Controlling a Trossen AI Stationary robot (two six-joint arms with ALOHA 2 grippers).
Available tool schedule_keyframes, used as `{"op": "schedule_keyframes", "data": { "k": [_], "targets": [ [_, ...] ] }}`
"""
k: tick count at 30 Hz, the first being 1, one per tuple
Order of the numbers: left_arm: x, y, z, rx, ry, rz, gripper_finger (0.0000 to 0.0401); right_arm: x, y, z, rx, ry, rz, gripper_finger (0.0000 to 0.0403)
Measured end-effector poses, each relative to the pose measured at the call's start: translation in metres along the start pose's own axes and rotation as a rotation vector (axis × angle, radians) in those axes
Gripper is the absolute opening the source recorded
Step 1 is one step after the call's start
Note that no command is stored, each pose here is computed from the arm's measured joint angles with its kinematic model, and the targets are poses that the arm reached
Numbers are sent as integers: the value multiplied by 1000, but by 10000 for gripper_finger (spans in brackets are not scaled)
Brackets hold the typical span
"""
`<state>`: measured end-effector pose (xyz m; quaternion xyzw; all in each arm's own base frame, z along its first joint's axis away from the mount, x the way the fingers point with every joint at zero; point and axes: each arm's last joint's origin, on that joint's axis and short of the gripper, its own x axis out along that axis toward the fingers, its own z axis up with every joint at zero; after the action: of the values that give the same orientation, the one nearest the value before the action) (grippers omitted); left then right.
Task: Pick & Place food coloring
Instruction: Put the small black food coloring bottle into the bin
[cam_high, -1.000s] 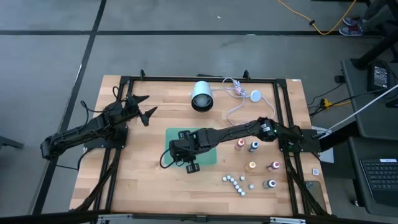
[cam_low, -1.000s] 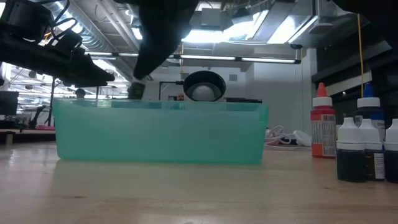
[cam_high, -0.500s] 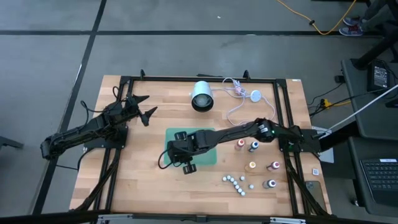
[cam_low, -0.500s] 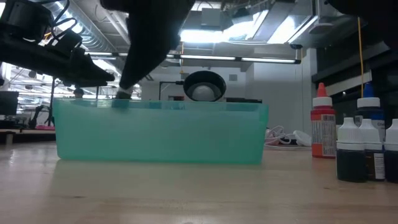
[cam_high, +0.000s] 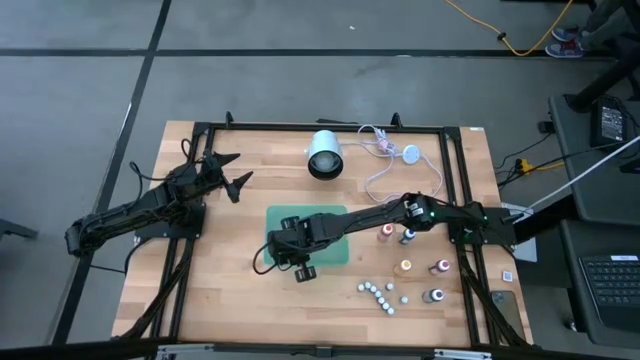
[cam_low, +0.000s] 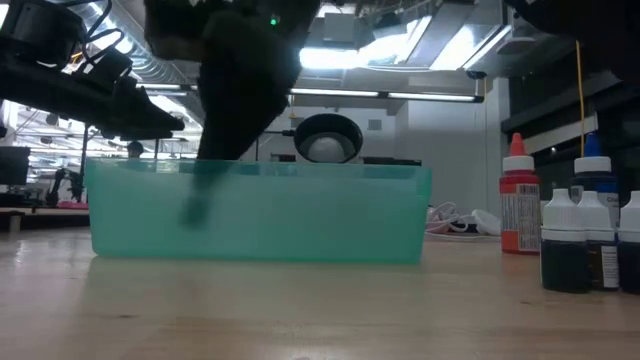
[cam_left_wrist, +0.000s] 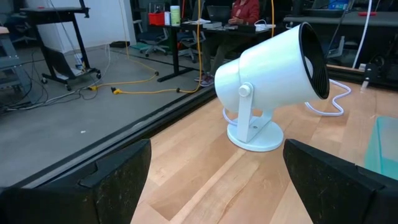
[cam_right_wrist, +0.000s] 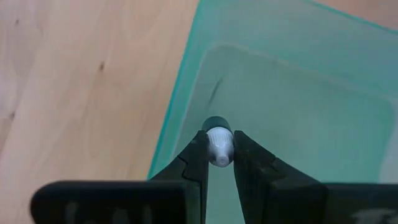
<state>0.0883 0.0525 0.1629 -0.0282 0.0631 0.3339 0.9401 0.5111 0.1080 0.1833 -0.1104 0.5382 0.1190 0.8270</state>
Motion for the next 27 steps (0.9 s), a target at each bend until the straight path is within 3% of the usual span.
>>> {"op": "schedule_keyframes", "data": {
  "k": [9,18,27],
  "targets": [
    [0,0,0,0,0,0,361,7,-1,-4,-14,32,2,58],
    [0,0,0,0,0,0,361,7,-2,-5,-10,43,4,107],
    [0,0,0,0,0,0,361,7,-2,-5,-9,45,5,108]
  ]
}}
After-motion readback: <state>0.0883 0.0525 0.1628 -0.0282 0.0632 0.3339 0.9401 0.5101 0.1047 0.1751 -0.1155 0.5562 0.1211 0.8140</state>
